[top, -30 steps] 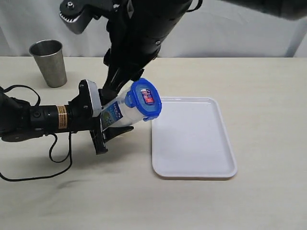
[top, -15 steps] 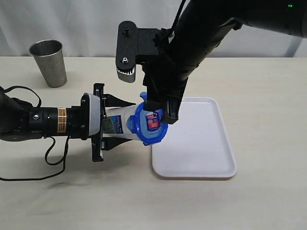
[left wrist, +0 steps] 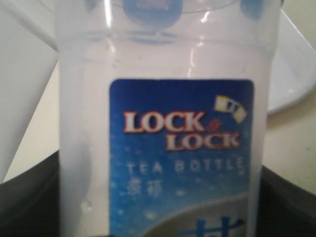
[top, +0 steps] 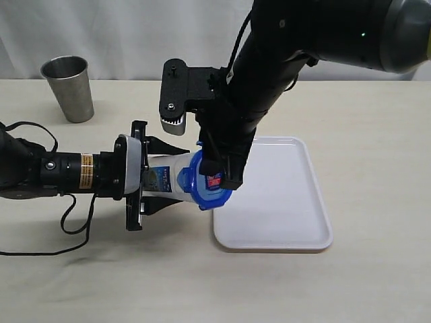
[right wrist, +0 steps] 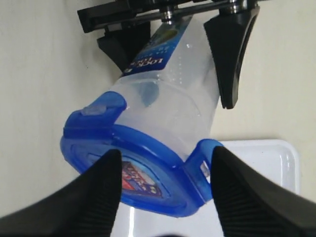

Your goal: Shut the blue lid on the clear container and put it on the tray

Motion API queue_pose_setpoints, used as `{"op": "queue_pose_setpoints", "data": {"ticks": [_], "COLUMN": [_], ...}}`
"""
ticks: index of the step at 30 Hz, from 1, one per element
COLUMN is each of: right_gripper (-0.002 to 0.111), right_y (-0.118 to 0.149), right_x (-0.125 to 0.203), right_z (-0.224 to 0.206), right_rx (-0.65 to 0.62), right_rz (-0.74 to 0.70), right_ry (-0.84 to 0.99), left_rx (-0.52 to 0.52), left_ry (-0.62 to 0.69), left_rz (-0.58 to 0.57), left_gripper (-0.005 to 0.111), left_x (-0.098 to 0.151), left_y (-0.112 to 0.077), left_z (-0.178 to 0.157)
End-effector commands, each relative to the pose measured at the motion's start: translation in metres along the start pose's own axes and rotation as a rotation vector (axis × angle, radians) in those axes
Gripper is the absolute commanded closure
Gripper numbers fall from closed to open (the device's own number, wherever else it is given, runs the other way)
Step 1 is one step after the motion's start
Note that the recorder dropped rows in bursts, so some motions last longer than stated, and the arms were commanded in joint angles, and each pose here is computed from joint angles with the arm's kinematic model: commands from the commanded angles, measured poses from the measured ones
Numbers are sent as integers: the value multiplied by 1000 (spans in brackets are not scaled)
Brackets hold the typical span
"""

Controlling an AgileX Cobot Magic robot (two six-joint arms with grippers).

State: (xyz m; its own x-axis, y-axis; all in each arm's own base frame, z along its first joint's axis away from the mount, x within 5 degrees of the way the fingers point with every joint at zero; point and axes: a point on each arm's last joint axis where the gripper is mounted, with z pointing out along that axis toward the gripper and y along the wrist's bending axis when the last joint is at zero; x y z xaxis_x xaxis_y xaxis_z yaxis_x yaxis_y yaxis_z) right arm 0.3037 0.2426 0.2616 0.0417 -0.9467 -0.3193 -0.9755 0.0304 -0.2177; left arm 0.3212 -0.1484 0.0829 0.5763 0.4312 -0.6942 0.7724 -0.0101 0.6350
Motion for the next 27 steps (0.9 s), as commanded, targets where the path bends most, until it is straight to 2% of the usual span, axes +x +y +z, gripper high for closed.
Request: {"op": "queue_pose_setpoints", "data": {"ticks": [1, 5, 7, 12, 20, 27], "right_gripper": [60, 75, 79, 80, 80, 82], "right_y": [5, 8, 8, 11, 12, 25], "right_x": [-1, 1, 1, 0, 3, -9], "right_z": [15, 21, 21, 22, 37, 53], "right_rx": [-96, -134, -138, -159, -200, -228], "right_rz": [28, 30, 34, 50, 79, 12], "right_ry": [-17, 7, 2, -9, 17, 46], "left_rx": [-72, -83, -81, -96, -98, -108], "left_ry": [-102, -111, -112, -111, -120, -131], "left_rz": [-59, -73, -88, -156, -162, -212], "left_gripper": [107, 107, 107, 107, 107, 107], "left_x": [-12, -12, -12, -12, -13, -13], "left_y": [9, 10, 10, 12, 12, 13], "left_z": [-1, -1, -1, -2, -2, -2]}}
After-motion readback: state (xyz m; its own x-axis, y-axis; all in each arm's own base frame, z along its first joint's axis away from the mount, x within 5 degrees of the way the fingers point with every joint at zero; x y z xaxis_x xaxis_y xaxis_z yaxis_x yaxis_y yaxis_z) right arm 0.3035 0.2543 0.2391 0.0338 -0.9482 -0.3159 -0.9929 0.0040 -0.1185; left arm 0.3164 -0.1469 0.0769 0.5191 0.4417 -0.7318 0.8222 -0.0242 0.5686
